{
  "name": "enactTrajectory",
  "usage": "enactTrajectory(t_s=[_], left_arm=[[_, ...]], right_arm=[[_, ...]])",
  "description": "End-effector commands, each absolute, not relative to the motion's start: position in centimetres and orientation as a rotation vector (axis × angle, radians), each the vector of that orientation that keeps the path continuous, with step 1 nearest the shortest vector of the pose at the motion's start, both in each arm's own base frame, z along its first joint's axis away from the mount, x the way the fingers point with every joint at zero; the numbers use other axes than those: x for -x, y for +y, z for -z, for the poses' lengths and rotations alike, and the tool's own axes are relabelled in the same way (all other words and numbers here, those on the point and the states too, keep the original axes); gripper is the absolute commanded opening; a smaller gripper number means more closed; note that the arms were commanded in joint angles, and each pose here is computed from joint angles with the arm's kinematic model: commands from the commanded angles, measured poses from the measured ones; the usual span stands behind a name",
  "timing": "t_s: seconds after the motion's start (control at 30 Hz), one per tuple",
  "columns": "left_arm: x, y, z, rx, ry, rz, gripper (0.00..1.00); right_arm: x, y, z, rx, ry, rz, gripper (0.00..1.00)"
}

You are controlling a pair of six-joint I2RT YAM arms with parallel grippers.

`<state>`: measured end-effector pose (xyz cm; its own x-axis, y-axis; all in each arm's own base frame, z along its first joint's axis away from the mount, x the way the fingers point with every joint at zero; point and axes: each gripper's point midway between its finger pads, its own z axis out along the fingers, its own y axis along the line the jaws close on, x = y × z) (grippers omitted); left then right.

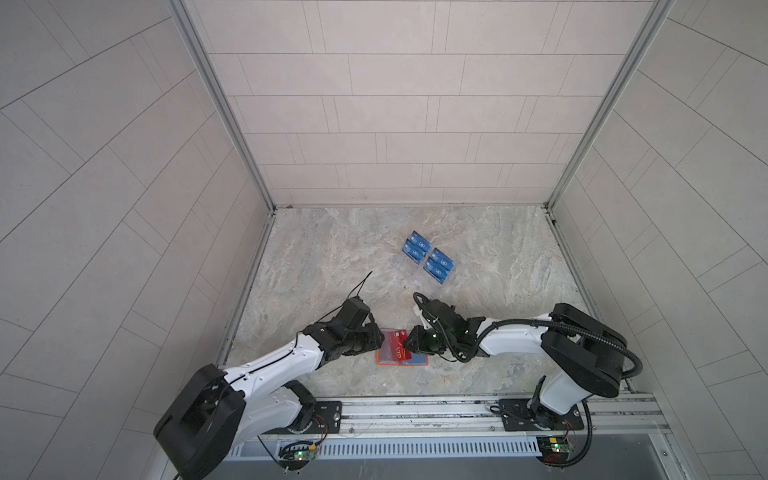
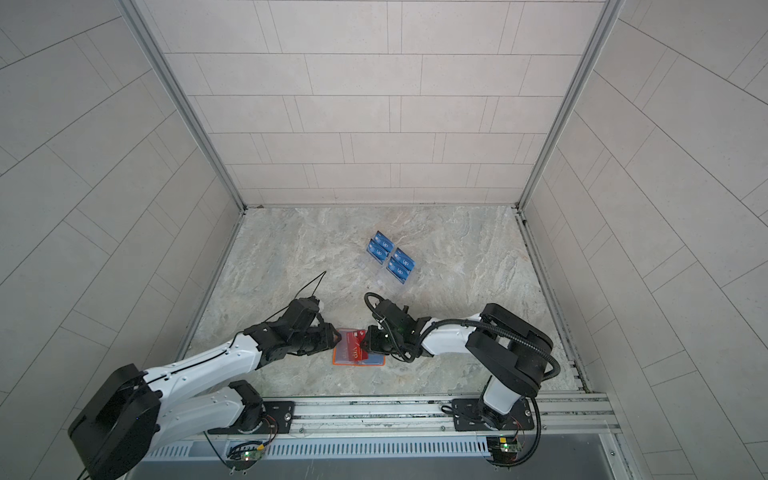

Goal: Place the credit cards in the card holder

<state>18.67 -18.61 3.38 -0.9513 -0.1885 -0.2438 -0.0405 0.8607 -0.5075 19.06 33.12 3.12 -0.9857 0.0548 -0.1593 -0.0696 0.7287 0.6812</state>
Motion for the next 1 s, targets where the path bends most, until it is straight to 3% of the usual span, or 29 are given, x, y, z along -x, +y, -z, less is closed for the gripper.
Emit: enactTrajectory(t_s=[0.0,0.4,0.97], left_arm=[[-18.2,-18.2,-2.3,0.161,2.773,0.721,0.47],[-17.7,-19.1,-1.7,0.171,2.760,0.815,0.40],[-17.5,-19.7,-1.9,0.158,2.745,0.857,0.40]], right_arm=[[-18.3,32.3,-2.8,0.010,2.806,-1.027,0.25],[-18.0,33.5,-4.1,-0.053,2.810,-1.082,0.31],[-17.4,36.3,-4.1,0.050,2.834,-1.060,0.34]])
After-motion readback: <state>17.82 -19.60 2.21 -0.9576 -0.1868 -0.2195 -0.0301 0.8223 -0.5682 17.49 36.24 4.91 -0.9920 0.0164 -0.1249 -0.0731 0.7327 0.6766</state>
